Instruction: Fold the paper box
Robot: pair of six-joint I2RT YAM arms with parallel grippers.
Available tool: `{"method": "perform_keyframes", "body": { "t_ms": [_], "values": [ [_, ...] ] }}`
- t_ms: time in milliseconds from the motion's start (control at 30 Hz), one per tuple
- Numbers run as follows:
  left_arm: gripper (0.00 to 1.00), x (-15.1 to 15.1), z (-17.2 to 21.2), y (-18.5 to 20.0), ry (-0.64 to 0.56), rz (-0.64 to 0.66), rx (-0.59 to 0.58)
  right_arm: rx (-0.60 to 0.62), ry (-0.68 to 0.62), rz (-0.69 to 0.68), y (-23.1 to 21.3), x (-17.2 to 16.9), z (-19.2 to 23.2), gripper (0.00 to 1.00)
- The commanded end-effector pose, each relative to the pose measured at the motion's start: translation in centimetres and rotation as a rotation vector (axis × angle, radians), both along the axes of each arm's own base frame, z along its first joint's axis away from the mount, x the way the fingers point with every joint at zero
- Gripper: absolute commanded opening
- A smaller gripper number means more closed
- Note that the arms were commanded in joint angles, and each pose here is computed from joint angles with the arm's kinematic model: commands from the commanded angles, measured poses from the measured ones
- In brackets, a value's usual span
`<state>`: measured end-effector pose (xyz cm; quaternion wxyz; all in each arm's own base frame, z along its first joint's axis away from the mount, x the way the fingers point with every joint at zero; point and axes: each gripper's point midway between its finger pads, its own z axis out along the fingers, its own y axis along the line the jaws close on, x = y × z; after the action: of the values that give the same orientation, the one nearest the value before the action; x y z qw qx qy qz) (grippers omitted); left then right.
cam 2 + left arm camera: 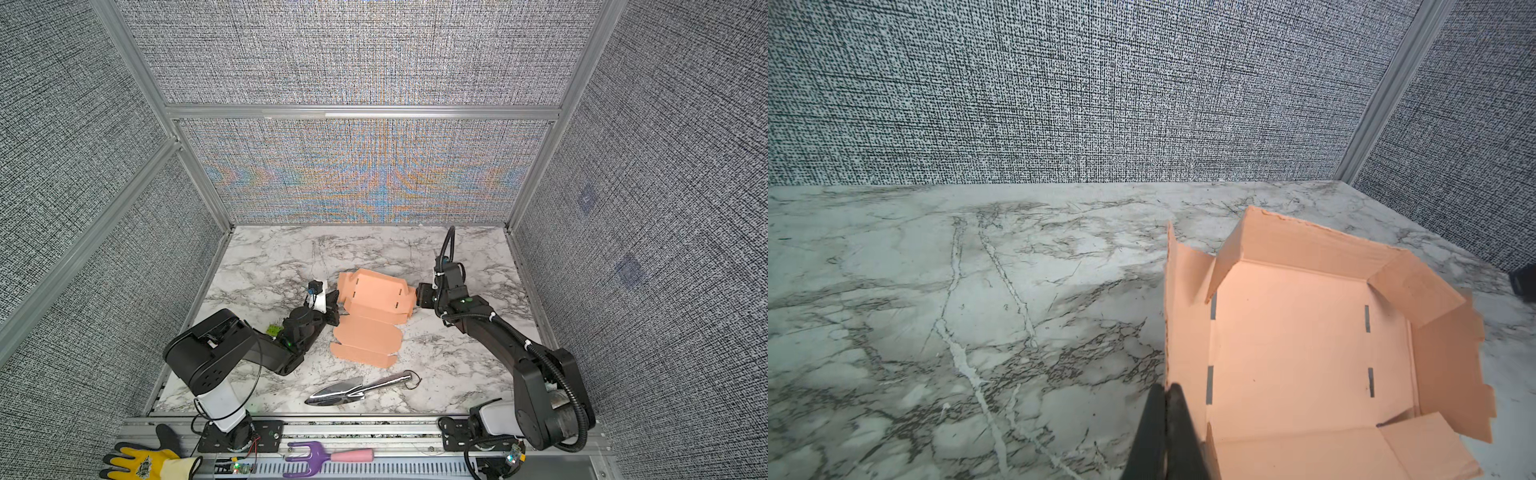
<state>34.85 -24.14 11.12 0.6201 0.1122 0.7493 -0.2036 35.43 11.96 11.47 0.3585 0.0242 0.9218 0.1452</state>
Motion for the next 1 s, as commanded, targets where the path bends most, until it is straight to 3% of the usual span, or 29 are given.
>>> {"method": "perform_keyframes", "body": {
  "t_ms": [0, 167, 333, 600, 967],
  "values": [
    [0.0, 0.2, 0.8, 0.0, -0.028, 0.006, -0.003, 0.109, -0.029, 0.0, 0.5, 0.0, 0.3, 0.64],
    [0.0, 0.1, 0.9, 0.0, -0.027, 0.005, 0.004, 0.202, -0.003, 0.005, 0.6, -1.7, -1.3, 0.63],
    [0.0, 0.2, 1.0, 0.0, -0.025, 0.006, 0.008, 0.216, 0.059, 0.024, 0.9, -3.5, -3.4, 0.55],
    [0.0, 0.1, 1.0, 0.2, -0.028, 0.014, 0.004, 0.23, 0.104, 0.04, 1.9, -5.8, -5.4, 0.52],
    [0.0, -0.3, 1.1, 0.0, -0.028, -0.006, 0.001, 0.218, 0.049, 0.021, 2.1, -3.7, -5.3, 0.5]
  ]
}}
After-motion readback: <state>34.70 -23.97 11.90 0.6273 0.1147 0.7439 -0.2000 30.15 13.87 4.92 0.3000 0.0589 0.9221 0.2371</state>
